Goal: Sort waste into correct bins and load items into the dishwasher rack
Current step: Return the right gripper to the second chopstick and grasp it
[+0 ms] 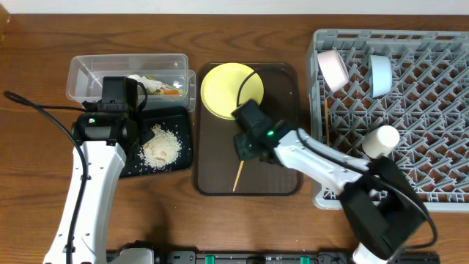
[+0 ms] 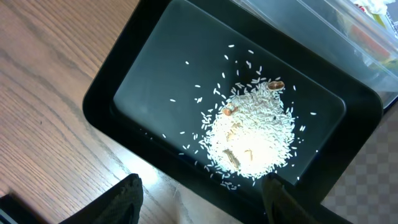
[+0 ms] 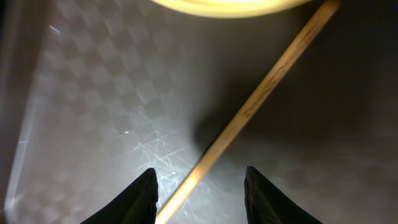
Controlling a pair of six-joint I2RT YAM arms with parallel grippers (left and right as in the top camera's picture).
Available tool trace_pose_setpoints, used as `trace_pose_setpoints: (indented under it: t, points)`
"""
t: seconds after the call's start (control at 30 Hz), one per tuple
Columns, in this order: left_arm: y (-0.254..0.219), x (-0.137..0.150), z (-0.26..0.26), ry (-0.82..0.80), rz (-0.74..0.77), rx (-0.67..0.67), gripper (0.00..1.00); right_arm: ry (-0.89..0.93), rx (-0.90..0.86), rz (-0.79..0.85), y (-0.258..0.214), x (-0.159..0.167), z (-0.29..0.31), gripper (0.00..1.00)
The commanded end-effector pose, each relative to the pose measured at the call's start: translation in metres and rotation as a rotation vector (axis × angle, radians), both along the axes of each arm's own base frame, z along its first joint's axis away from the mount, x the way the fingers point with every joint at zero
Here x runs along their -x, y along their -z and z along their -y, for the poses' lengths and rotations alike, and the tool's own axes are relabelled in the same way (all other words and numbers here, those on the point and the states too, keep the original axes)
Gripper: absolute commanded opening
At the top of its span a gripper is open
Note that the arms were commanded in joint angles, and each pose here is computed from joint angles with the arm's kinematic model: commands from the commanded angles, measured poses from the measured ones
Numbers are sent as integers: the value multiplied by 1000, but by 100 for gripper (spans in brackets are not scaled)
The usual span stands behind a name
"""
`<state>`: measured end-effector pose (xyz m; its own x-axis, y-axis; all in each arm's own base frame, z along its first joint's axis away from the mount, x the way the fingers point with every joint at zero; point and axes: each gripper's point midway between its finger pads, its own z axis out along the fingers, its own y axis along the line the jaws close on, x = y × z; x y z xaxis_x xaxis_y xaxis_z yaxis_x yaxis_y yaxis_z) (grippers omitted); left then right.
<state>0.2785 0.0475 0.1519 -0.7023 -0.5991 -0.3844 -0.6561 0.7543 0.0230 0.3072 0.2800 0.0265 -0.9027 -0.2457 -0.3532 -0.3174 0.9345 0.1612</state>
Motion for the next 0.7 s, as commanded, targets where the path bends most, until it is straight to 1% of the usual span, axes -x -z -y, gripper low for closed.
trace_pose_setpoints:
  t: [0.0, 0.1, 0.17, 0.23, 0.3, 0.33, 0.53, 0.67]
  points:
    - [0, 4, -2, 3, -1, -5, 64, 86, 73, 26, 15, -3, 3, 43]
    - [0, 4, -2, 3, -1, -5, 64, 144, 121, 7, 25, 2, 13, 39]
    - [0, 4, -2, 3, -1, -5, 64, 195, 148, -6, 27, 4, 22, 33]
    - [0, 4, -2, 3, -1, -5, 64, 207, 158, -11, 27, 4, 26, 23]
    - [0, 4, -2, 3, -1, -5, 64, 220, 169, -24, 28, 5, 31, 8]
    - [0, 4, -2, 3, -1, -5, 64, 237, 173, -33, 29, 5, 35, 2]
    - [0, 4, -2, 3, -1, -5, 64, 297, 160, -87, 27, -1, 55, 1]
    - [0, 4, -2, 3, -1, -5, 64, 339, 148, -74, 11, -14, 76, 1]
